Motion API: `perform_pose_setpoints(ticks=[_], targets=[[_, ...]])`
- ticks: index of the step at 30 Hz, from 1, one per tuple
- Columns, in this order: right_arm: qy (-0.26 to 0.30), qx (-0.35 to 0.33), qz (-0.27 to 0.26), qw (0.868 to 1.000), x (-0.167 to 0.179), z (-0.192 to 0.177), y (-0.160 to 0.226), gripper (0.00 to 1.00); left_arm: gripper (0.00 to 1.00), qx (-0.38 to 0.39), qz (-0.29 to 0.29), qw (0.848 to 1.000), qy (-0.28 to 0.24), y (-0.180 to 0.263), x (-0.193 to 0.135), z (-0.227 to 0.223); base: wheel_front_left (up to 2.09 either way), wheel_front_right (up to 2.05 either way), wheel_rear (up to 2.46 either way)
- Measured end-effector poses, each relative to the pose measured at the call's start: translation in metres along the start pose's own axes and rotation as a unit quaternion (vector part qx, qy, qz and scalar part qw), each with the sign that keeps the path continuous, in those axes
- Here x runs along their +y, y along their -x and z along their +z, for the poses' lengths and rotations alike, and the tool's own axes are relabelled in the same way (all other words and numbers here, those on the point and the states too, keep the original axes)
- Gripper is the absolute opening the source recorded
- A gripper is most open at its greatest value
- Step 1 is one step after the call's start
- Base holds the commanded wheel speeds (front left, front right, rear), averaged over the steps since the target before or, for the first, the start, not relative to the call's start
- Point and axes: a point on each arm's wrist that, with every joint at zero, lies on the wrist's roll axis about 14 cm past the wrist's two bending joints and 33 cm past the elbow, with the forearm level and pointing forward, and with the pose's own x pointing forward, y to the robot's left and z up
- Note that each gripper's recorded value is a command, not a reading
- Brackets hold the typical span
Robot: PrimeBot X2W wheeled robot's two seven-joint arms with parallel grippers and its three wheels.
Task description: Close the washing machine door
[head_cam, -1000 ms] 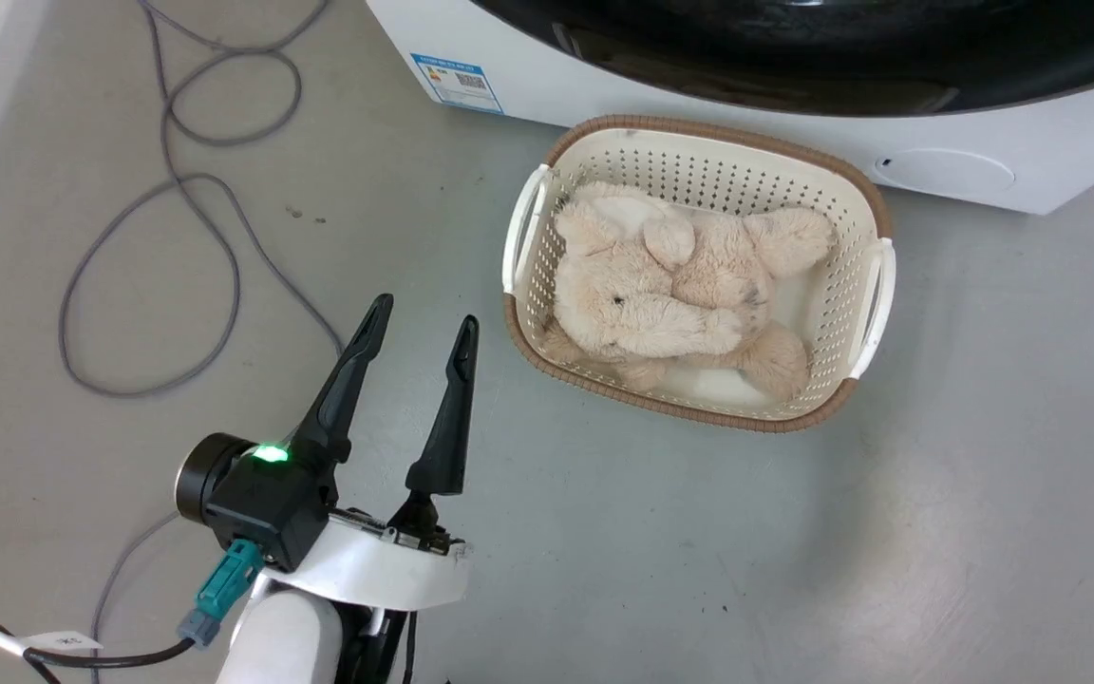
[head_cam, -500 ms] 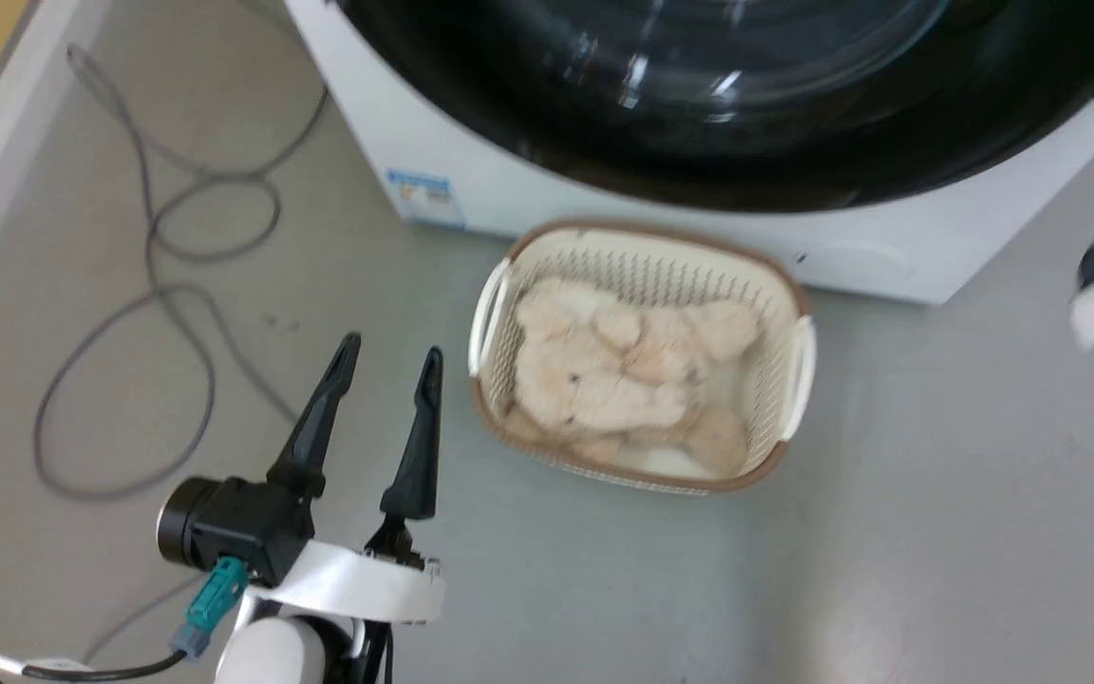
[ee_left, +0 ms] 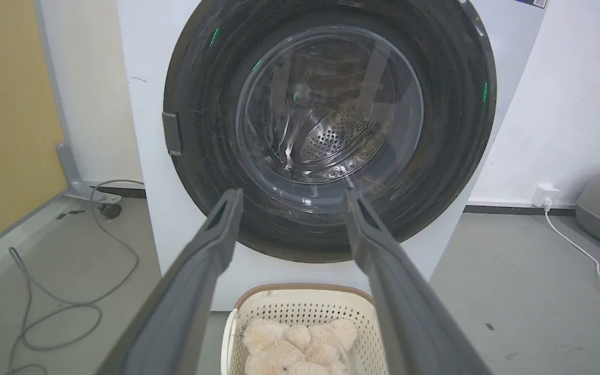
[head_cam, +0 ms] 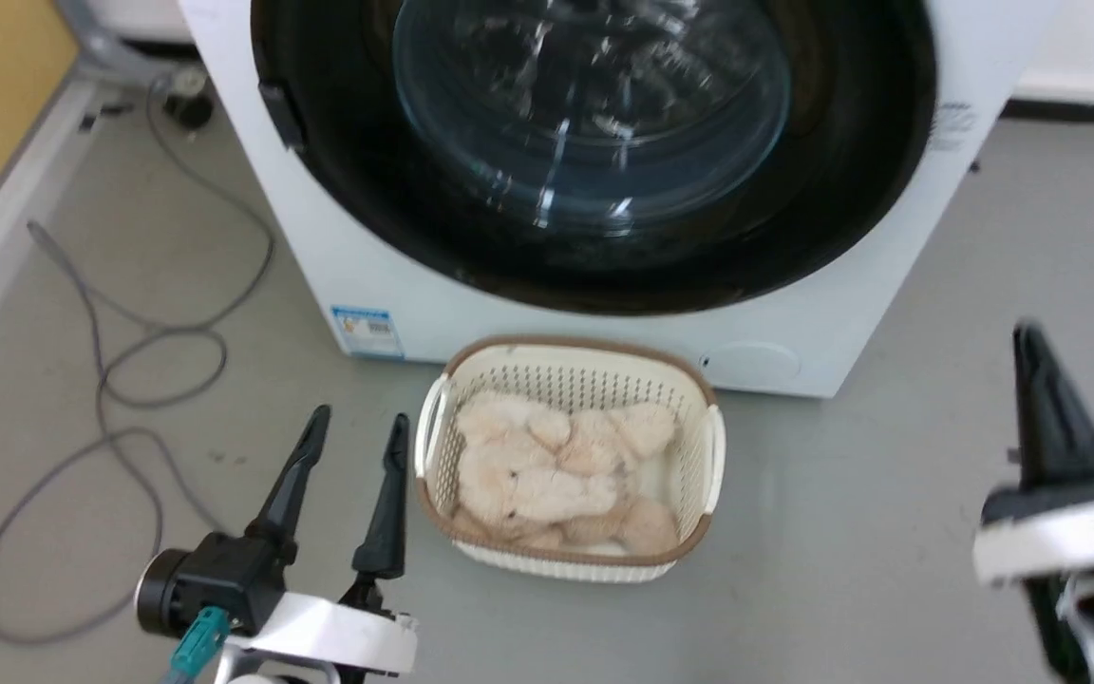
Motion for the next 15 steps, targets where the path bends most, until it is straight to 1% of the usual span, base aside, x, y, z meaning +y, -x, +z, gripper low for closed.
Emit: perform_pose_setpoints(ticks=[3, 5, 11, 12, 13, 15], targets=[[0.006, 0.011, -0.012, 1.000, 0.001, -0.005, 0.025, 0.00, 1.00, -0.005, 0.002, 1.000, 0.000, 0.004, 0.000, 0.004, 0.00, 0.00, 0.00], [0.026, 0.018, -0.011, 0.999, 0.003, -0.007, 0.038, 0.00, 1.00, -0.005, 0.003, 1.000, -0.003, 0.007, 0.000, 0.005, 0.00, 0.00, 0.00], [0.031, 0.044, -0.017, 0.998, 0.016, -0.019, 0.076, 0.00, 1.00, 0.017, 0.009, 1.000, -0.007, 0.026, 0.002, -0.006, 0.00, 0.00, 0.00], [0.036, 0.048, -0.017, 0.998, 0.017, -0.020, 0.081, 0.63, 1.00, 0.019, 0.011, 1.000, -0.008, 0.029, 0.002, -0.007, 0.00, 0.00, 0.00], [0.038, 0.050, -0.020, 0.998, 0.017, -0.020, 0.085, 1.00, 1.00, 0.022, 0.012, 1.000, -0.008, 0.031, 0.003, -0.008, 0.00, 0.00, 0.00], [0.037, 0.050, -0.025, 0.998, 0.018, -0.020, 0.090, 1.00, 1.00, 0.027, 0.014, 0.999, -0.011, 0.034, 0.003, -0.011, 0.00, 0.00, 0.00]])
